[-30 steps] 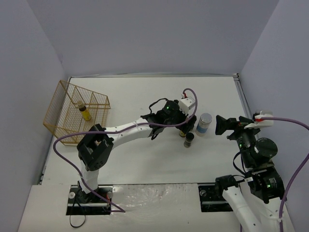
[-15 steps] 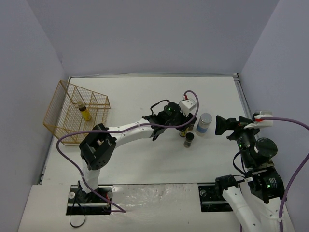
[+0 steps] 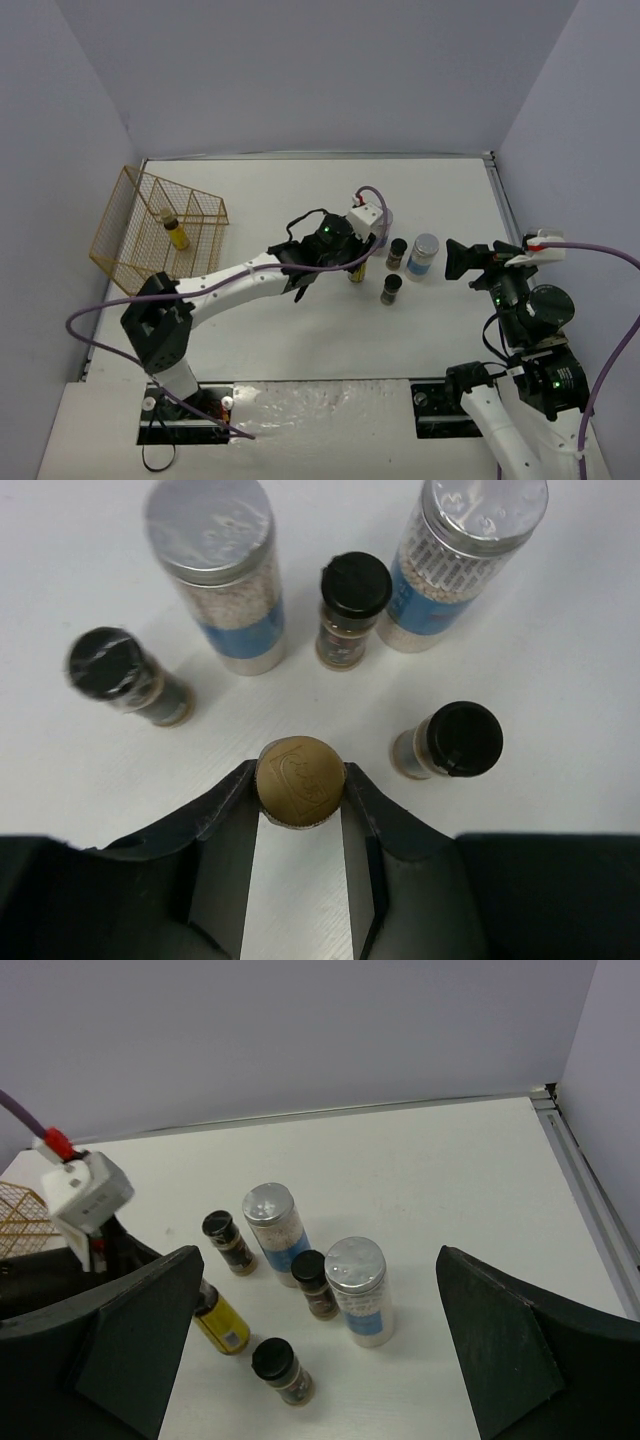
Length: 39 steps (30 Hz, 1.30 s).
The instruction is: Organize the condiment bottles
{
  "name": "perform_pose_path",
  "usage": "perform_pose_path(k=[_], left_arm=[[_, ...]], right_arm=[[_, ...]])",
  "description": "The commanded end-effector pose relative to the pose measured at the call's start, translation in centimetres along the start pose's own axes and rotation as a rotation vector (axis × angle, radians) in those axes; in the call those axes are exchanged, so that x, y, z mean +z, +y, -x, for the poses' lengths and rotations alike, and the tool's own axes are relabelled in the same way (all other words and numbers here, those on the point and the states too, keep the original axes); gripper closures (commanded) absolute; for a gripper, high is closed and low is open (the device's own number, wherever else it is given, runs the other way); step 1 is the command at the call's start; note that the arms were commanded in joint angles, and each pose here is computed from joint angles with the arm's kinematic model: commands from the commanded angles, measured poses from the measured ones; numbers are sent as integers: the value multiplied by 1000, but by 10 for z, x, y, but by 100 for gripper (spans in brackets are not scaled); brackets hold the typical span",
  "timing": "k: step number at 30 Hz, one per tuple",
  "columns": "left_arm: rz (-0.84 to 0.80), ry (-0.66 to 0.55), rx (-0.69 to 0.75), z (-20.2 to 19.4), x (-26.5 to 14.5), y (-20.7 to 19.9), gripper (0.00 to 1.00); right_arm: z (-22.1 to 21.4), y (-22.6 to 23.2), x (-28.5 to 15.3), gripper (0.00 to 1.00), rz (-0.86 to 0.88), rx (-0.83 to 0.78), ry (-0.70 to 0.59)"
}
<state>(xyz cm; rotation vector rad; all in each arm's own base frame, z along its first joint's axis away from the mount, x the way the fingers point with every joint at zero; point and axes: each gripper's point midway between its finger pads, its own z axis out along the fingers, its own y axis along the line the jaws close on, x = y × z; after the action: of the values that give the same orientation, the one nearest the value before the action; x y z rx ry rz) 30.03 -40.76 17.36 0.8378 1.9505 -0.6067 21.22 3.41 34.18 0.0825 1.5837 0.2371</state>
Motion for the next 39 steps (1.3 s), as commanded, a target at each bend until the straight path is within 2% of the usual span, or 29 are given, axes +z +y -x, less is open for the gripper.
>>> perform_pose_path(k=[1, 2, 6, 12, 20, 28, 39], left_arm=[[194, -277, -47, 103, -93, 29, 100], [232, -307, -61, 111, -104, 36, 100], [543, -289, -145, 101, -172, 96, 100], [905, -268, -384, 59, -265, 189, 100], [1199, -369, -526, 31, -366, 242, 100], [1375, -399, -567, 18, -399, 274, 100], [1424, -420, -659, -6, -380, 317, 100]], right_arm=[[22, 14, 1, 0, 65, 2, -66], [23, 14, 1, 0, 66, 2, -67], [25, 16, -1, 0, 74, -2, -70], [21, 15, 1, 0, 72, -4, -68], [23, 16, -3, 0, 81, 0, -82], [23, 15, -10, 0, 84, 2, -105], [23, 14, -16, 0, 90, 1, -119]])
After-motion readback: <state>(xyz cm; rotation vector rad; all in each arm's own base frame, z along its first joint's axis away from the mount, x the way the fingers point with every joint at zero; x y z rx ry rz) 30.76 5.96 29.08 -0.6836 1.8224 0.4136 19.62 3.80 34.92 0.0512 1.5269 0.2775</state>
